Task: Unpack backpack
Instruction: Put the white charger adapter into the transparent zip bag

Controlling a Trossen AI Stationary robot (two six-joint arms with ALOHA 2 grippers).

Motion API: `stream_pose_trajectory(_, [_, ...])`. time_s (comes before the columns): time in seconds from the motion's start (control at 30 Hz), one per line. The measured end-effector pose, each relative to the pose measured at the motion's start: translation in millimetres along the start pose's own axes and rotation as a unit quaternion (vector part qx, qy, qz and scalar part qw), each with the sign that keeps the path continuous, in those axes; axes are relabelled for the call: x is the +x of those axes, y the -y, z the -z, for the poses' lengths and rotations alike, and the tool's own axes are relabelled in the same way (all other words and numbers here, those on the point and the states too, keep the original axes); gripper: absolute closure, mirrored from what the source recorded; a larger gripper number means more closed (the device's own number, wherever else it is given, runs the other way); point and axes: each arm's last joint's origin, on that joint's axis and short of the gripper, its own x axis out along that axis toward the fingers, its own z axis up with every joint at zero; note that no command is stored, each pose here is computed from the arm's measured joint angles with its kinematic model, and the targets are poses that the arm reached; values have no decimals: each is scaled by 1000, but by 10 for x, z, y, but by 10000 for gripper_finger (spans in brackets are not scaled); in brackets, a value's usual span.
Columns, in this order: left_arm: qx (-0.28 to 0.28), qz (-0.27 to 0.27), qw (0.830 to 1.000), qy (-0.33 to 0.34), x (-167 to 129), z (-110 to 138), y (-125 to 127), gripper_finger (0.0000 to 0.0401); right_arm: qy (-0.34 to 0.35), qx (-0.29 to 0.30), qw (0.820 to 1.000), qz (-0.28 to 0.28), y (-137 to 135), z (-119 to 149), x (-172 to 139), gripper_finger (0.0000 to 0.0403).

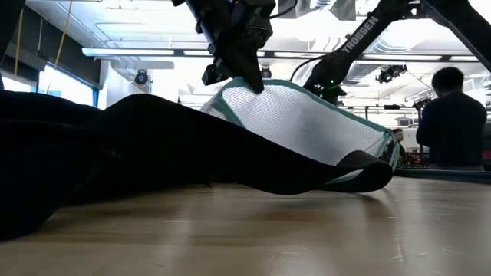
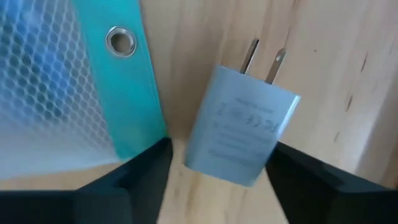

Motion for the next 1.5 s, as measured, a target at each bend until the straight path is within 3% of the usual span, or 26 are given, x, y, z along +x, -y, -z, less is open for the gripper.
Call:
stream_pose_trajectory(0.13, [0,0,1000,0,0,0,0,401,0,94,996,-1,11,-13,-21,267])
stream_pose_trajectory(0.27, [0,0,1000,0,0,0,0,401,6,141,989,-33,-39,10,-106,267])
stream_pose_trajectory(0.43, [-8,-11,1000,6,0,-3,-6,401,63,153,986,-26,-185,71,-624,267])
stream_pose_trajectory(0.63, [-14,-23,999,24,-1,-25,-5,401,133,185,974,-10,-674,335,-1224,267])
stream_pose_trajectory(0.73, [-31,-26,998,47,-2,-64,-3,401,158,191,968,-48,-1090,462,-1358,267])
stream_pose_trajectory(0.8, [-40,-23,997,69,-3,-107,0,401,180,189,960,-102,-1417,507,-1395,267])
stream_pose_trajectory(0.93, [-60,-7,992,108,36,-209,-23,401,199,176,936,-231,-2042,530,-1357,267])
stream_pose_trajectory(1.07, [-76,4,989,126,100,-276,-64,401,215,156,919,-292,-2547,444,-1278,267])
stream_pose_trajectory(1.13, [-78,8,989,125,123,-290,-84,401,231,167,915,-285,-2706,382,-1200,267])
stream_pose_trajectory(1.23, [-76,18,990,120,157,-292,-84,401,240,233,909,-250,-2777,307,-1025,267])
stream_pose_trajectory(1.43, [-51,23,992,113,164,-271,-49,401,211,358,895,-163,-2539,148,-648,267])
stream_pose_trajectory(1.5, [-51,23,992,111,165,-265,-47,401,223,387,882,-153,-2406,52,-538,267])
